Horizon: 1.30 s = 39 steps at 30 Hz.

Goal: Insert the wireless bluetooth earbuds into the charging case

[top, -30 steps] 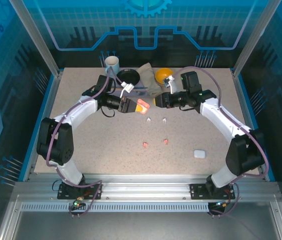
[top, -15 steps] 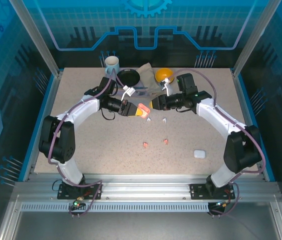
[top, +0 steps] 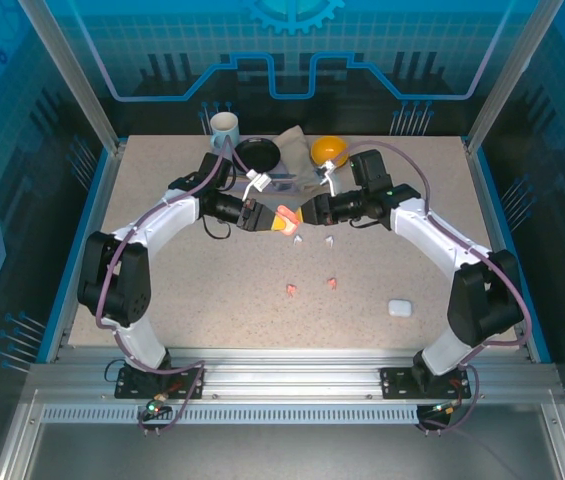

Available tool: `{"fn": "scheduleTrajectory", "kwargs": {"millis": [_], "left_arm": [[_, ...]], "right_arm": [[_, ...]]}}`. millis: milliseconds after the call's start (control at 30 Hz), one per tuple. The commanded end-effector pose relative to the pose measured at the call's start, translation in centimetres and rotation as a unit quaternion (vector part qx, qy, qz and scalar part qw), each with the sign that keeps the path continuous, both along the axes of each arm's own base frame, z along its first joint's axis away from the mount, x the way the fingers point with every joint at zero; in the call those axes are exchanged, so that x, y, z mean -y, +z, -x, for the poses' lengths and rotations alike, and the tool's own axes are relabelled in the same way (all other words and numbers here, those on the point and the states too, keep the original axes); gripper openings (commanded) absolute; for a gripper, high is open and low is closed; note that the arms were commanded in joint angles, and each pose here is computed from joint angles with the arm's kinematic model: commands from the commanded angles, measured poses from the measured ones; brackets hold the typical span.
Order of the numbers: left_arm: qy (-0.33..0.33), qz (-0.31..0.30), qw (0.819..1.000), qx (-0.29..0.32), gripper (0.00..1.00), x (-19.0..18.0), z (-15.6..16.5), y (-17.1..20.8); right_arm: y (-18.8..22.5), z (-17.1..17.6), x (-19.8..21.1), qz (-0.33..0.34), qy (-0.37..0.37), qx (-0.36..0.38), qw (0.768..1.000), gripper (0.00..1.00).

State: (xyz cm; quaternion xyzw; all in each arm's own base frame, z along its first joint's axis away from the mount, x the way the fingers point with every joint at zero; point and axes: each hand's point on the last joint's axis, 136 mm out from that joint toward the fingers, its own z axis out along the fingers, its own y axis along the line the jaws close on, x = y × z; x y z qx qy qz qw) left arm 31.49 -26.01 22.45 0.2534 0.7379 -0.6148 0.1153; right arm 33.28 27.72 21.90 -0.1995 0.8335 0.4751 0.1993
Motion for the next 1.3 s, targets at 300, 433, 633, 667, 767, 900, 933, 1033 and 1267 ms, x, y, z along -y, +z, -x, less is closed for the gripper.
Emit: {"fn": "scheduleTrajectory", "kwargs": {"millis": [300,433,633,667,767,900,933,1033,1267], "left_arm": [[-0.014,0.010,1.000,0.014,0.00,0.5,-0.1,0.9],[-0.017,0.009,1.000,0.014,0.00,0.7,0.0,1.0],[-0.021,0.010,1.000,0.016,0.00,0.8,0.2,1.1],[-0.022,0.010,1.000,0.016,0.00,0.9,0.2,1.1],[-0.026,0.010,0.999,0.018,0.00,1.0,0.4,1.3],[-0.028,0.009,0.999,0.022,0.00,1.1,0.4,1.5],[-0.028,0.009,0.999,0.023,0.00,1.2,0.5,1.5],[-0.028,0.008,0.999,0.025,0.00,1.2,0.5,1.6],[-0.001,-0.018,0.998,0.065,0.00,0.7,0.6,1.8]], "right_arm": [[-0.6,1.5,-1.0,-0.012,0.046,-0.016,0.999,0.11],[-0.3,1.6,-1.2,-0.016,0.056,-0.015,0.998,0.07],[0.2,1.8,-1.3,-0.020,0.063,-0.013,0.998,0.14],[0.2,1.8,-1.3,-0.019,0.065,-0.013,0.998,0.14],[0.2,1.9,-1.3,-0.019,0.068,-0.015,0.997,0.15],[0.3,2.0,-1.4,-0.022,0.075,-0.016,0.997,0.12],[0.4,2.0,-1.4,-0.023,0.076,-0.014,0.997,0.11],[0.6,1.9,-1.3,-0.022,0.074,-0.011,0.997,0.11],[1.2,0.0,1.7,0.000,-0.009,0.004,1.000,0.40]]}}
